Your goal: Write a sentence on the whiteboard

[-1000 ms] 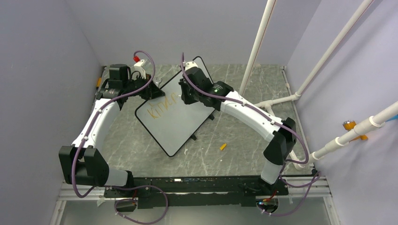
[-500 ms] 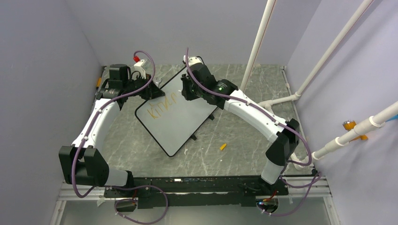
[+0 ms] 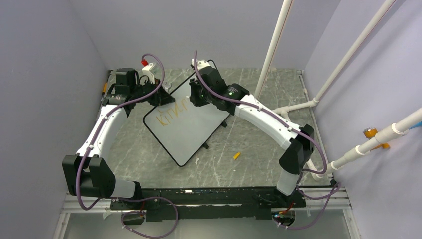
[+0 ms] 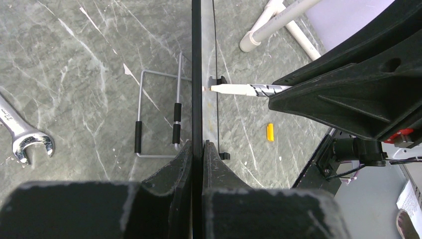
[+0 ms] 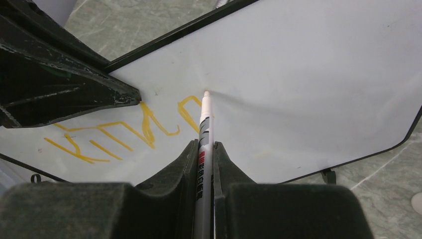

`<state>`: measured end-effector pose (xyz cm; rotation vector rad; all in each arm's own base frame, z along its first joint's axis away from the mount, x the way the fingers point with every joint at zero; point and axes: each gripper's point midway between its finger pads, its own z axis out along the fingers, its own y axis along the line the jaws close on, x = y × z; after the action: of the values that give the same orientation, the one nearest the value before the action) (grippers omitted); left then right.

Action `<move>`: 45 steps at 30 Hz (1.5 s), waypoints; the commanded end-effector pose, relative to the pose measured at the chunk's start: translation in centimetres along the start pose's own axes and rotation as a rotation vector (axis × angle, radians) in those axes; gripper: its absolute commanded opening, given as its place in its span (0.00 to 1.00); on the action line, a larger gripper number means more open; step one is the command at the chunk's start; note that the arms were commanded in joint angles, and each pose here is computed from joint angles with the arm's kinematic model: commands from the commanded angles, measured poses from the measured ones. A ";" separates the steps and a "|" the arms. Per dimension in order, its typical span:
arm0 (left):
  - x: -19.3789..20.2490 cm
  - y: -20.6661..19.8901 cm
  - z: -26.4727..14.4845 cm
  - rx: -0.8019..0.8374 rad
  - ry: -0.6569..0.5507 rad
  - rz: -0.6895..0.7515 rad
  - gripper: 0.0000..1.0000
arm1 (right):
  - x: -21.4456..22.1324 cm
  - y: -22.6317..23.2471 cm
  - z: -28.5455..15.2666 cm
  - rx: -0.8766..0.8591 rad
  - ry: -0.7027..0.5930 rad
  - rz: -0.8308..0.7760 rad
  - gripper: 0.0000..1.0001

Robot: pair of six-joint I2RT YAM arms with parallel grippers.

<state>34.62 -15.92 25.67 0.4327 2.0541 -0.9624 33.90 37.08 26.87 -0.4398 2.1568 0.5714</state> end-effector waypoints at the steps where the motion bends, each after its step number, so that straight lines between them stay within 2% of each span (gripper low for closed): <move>1: -1.7 -1.5 -0.7 0.026 -0.053 0.132 0.00 | -1.5 0.6 0.2 -0.024 -0.048 0.004 0.00; 24: -1.6 -1.5 -0.6 0.025 -0.047 0.134 0.00 | -2.0 -1.4 0.7 0.052 -0.046 0.011 0.00; 34: -1.6 -1.6 -0.5 0.027 -0.045 0.134 0.00 | -3.0 -0.8 0.7 0.037 -0.057 0.009 0.00; 45: -1.6 -1.6 -0.5 0.028 -0.045 0.136 0.00 | -1.7 1.2 0.7 -0.033 -0.030 0.001 0.00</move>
<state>34.72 -15.86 25.57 0.4317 2.0566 -0.9493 35.23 37.00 26.80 -0.4183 2.1715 0.5371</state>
